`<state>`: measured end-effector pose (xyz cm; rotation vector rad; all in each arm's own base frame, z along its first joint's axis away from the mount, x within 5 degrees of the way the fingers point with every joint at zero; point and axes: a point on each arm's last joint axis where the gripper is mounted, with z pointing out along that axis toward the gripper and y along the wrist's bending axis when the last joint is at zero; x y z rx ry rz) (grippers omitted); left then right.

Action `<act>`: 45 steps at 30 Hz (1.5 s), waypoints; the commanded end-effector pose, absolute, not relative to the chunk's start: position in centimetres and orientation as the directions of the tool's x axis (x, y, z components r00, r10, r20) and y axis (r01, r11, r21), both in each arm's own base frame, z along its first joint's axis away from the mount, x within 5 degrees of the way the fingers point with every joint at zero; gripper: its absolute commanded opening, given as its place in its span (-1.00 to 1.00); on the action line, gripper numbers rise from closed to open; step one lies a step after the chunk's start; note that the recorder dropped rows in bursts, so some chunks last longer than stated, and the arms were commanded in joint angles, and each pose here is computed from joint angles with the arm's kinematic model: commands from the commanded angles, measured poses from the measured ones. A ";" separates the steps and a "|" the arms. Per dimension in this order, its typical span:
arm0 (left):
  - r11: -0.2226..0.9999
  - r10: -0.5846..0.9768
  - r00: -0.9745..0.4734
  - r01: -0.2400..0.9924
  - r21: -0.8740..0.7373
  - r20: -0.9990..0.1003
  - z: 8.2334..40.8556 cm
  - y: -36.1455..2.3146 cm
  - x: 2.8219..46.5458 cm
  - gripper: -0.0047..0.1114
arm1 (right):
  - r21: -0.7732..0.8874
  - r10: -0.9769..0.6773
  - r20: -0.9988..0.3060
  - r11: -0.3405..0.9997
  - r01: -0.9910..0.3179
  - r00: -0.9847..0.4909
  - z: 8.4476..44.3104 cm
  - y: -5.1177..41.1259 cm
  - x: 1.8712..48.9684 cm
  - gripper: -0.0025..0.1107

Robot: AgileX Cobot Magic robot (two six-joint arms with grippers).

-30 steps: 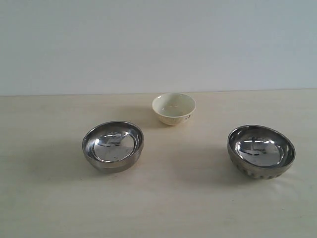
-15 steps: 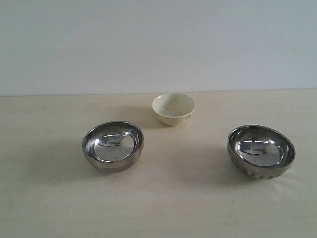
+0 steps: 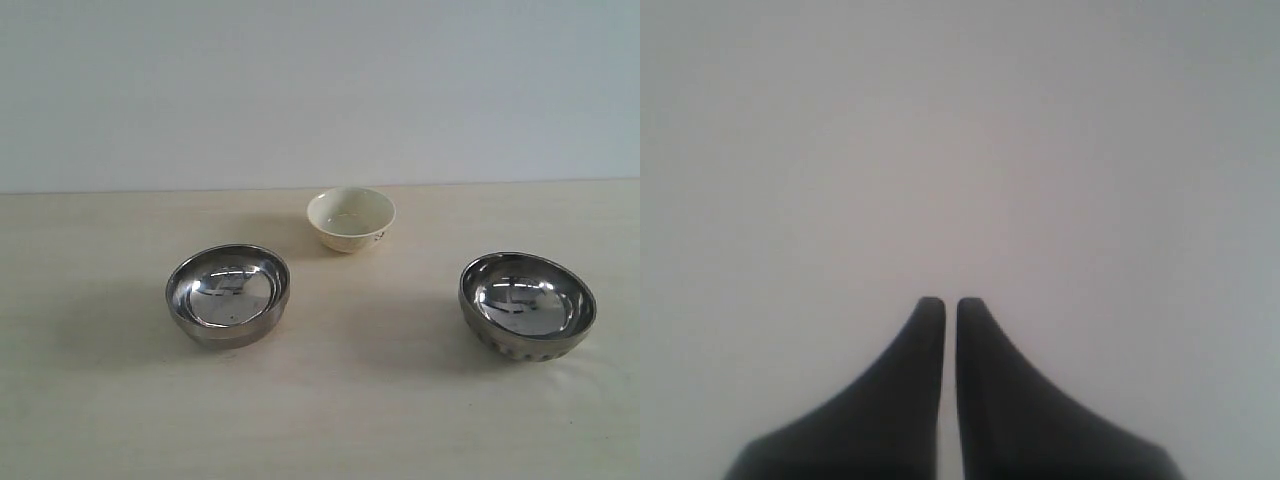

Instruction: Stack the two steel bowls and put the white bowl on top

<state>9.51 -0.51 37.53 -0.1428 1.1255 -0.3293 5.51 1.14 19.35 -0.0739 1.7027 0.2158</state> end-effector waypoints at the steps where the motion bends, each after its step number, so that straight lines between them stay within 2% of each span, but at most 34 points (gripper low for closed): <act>1: 0.977 -0.206 0.253 0.105 -0.185 -0.945 37.9 -0.6 14.2 -0.85 | 0.099 0.077 -0.988 0.980 -0.171 -0.132 19.5 1.1 5.5 -0.96; 6: 0.985 -0.169 -0.046 0.022 -0.170 -0.985 36.3 -0.5 20.0 -0.85 | 0.099 0.077 -0.988 0.980 -0.171 -0.132 19.5 1.1 5.5 -0.96; 13: 0.986 -0.168 -0.347 -0.051 -0.161 -0.922 32.0 -0.5 27.2 -0.84 | 0.099 0.077 -0.988 0.980 -0.171 -0.132 19.5 1.1 5.5 -0.96; 15: 0.985 -0.172 -0.404 -0.066 -0.158 -0.899 30.9 -0.5 28.5 -0.76 | 0.099 0.077 -0.988 0.980 -0.171 -0.132 19.5 1.1 5.5 -0.96; 18: 0.984 -0.176 -0.472 -0.086 -0.153 -0.864 29.8 -0.4 30.2 -0.42 | 0.099 0.077 -0.988 0.980 -0.171 -0.132 19.5 1.1 5.5 -0.96; 21: 0.981 -0.196 -0.521 -0.104 -0.166 -0.831 29.0 -0.6 31.5 0.17 | 0.099 0.077 -0.988 0.980 -0.171 -0.132 19.5 1.1 5.5 -0.96; 22: 0.980 -0.198 -0.545 -0.104 -0.169 -0.815 28.7 -0.8 31.9 0.42 | 0.099 0.077 -0.988 0.980 -0.171 -0.132 19.5 1.1 5.5 -0.96; 24: 0.982 -0.186 -0.581 -0.088 -0.166 -0.793 28.2 -1.4 32.5 0.63 | 0.099 0.077 -0.988 0.980 -0.171 -0.132 19.5 1.1 5.5 -0.96; 32: 0.989 -0.055 -0.720 0.054 -0.134 -0.691 25.7 -5.5 35.0 0.57 | 0.099 0.077 -0.988 0.980 -0.171 -0.132 19.5 1.1 5.5 -0.96; 41: 0.982 0.083 -0.821 0.163 -0.093 -0.565 18.8 -9.5 36.3 0.57 | 0.099 0.077 -0.988 0.980 -0.171 -0.132 19.5 1.1 5.5 -0.96; 45: 0.974 0.136 -0.814 0.214 -0.074 -0.565 17.7 -10.6 36.4 0.57 | 0.099 0.077 -0.988 0.980 -0.171 -0.132 19.5 1.1 5.5 -0.96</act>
